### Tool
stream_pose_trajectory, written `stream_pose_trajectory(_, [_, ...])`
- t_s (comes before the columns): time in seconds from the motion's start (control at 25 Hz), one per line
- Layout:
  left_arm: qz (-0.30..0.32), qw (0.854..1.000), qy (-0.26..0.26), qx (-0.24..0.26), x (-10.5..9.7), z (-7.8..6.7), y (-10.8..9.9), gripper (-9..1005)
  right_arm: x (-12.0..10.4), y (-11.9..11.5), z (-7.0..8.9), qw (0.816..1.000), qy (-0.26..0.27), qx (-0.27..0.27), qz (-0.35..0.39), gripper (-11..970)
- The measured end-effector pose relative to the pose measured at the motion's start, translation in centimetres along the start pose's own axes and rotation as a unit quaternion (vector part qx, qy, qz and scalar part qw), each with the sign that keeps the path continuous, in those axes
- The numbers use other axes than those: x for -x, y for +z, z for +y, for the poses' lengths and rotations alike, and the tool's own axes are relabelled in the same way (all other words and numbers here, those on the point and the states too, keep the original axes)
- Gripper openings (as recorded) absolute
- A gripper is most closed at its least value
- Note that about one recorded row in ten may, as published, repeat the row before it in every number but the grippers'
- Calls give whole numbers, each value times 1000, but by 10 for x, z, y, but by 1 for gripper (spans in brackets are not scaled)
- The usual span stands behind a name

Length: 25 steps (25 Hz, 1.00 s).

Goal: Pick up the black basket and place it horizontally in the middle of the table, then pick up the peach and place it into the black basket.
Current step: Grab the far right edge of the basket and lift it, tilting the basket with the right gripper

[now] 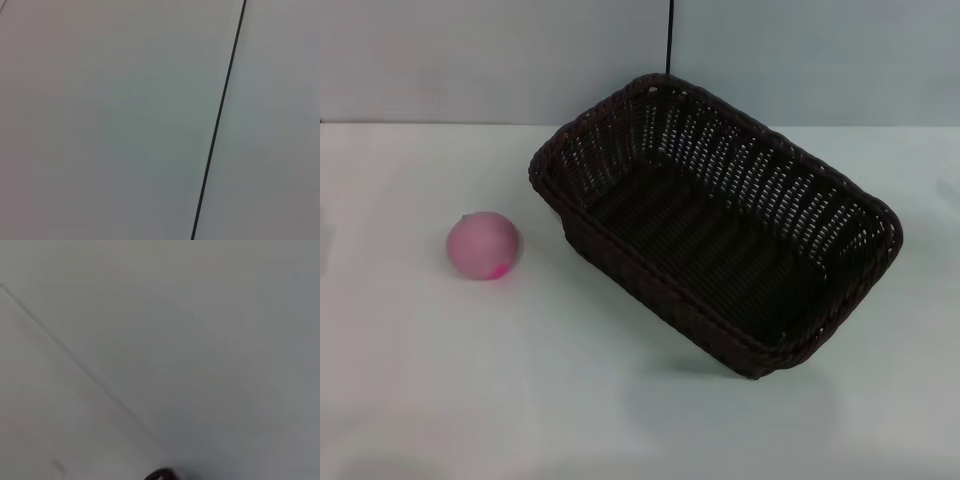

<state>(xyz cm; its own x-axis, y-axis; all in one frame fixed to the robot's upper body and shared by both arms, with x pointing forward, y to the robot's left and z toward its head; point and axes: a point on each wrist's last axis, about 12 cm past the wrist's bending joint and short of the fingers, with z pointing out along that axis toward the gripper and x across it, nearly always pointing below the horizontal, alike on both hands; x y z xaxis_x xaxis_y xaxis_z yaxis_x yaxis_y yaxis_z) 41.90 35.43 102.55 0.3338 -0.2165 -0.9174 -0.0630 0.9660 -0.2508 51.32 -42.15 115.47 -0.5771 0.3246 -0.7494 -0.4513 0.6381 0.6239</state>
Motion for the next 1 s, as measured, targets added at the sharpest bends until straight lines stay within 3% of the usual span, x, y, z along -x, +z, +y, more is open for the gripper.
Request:
stream_pose_trajectory(0.12, [-1, 1000, 0, -1, 0, 0, 1, 797, 40, 2, 22, 996, 31, -5, 89, 596])
stream_pose_trajectory(0.2, [-1, 1000, 0, -2, 0, 0, 1, 796, 47, 4, 26, 993, 35, -6, 111, 593])
stream_pose_trajectory(0.24, [0, 1000, 0, -3, 0, -1, 1, 796, 64, 12, 35, 986, 39, -8, 160, 592])
stream_pose_trajectory(0.32, [0, 1000, 0, -3, 0, -1, 1, 796, 73, 22, 40, 978, 37, -19, 204, 590])
stream_pose_trajectory(0.48, [1, 1000, 0, -4, 0, -1, 1, 796, 78, 37, 44, 963, 36, -36, 266, 585])
stream_pose_trajectory(0.52, [6, 1000, 0, -7, -1, -2, -2, 796, 74, 48, 44, 952, 37, -41, 300, 583])
stream_pose_trajectory(0.72, [9, 1000, -1, -8, -2, -2, -4, 797, 59, 69, 39, 935, 44, -45, 348, 577])
stream_pose_trajectory(1.0, [7, 1000, -2, -13, -2, -4, 0, 796, 39, 84, 31, 929, 60, -45, 363, 568])
